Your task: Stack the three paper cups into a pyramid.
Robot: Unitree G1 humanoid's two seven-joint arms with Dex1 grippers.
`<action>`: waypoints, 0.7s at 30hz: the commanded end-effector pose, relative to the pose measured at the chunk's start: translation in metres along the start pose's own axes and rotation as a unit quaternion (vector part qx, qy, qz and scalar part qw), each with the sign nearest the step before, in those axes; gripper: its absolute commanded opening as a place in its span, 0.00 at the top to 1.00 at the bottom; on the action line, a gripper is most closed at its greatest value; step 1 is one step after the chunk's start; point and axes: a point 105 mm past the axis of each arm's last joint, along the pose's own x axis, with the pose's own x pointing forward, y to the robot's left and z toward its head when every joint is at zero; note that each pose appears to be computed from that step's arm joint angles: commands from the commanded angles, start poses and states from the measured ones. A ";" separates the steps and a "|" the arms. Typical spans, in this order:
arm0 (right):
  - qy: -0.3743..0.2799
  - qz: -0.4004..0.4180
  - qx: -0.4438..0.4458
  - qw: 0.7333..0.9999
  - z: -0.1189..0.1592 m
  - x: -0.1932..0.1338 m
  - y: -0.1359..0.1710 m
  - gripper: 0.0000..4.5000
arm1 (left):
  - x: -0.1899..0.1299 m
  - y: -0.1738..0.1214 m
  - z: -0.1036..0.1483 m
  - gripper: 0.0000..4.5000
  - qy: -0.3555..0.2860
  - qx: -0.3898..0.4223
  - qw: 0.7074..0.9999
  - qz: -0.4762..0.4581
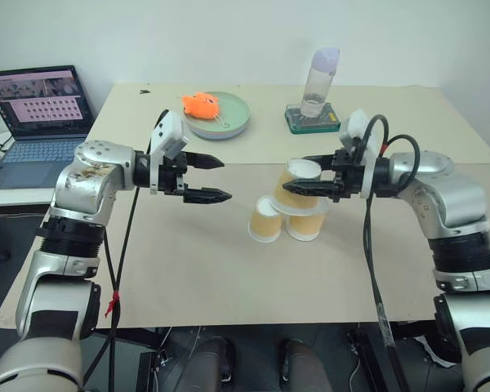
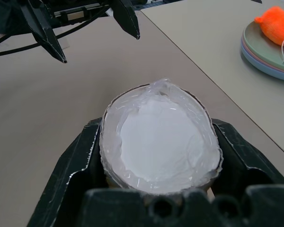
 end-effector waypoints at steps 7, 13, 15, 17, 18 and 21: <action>-0.017 -0.018 -0.017 1.000 0.005 -0.007 -0.007 0.01 | -0.006 -0.001 0.015 0.00 -0.010 0.026 1.000 0.003; -0.026 -0.012 -0.019 0.999 0.011 -0.010 -0.006 0.01 | -0.006 0.000 0.014 0.00 -0.009 0.026 1.000 0.003; -0.028 -0.012 -0.023 0.999 0.014 -0.012 -0.006 0.01 | -0.006 0.000 0.015 0.00 -0.009 0.026 1.000 0.002; -0.033 -0.010 -0.029 0.999 0.020 -0.013 -0.004 0.01 | -0.006 0.000 0.015 0.00 -0.010 0.026 1.000 0.002; -0.035 -0.009 -0.031 0.999 0.023 -0.013 -0.004 0.01 | -0.006 0.001 0.015 0.00 -0.010 0.026 1.000 0.002; -0.045 -0.005 -0.043 0.998 0.035 -0.015 0.000 0.01 | -0.005 0.001 0.015 0.00 -0.009 0.027 1.000 0.002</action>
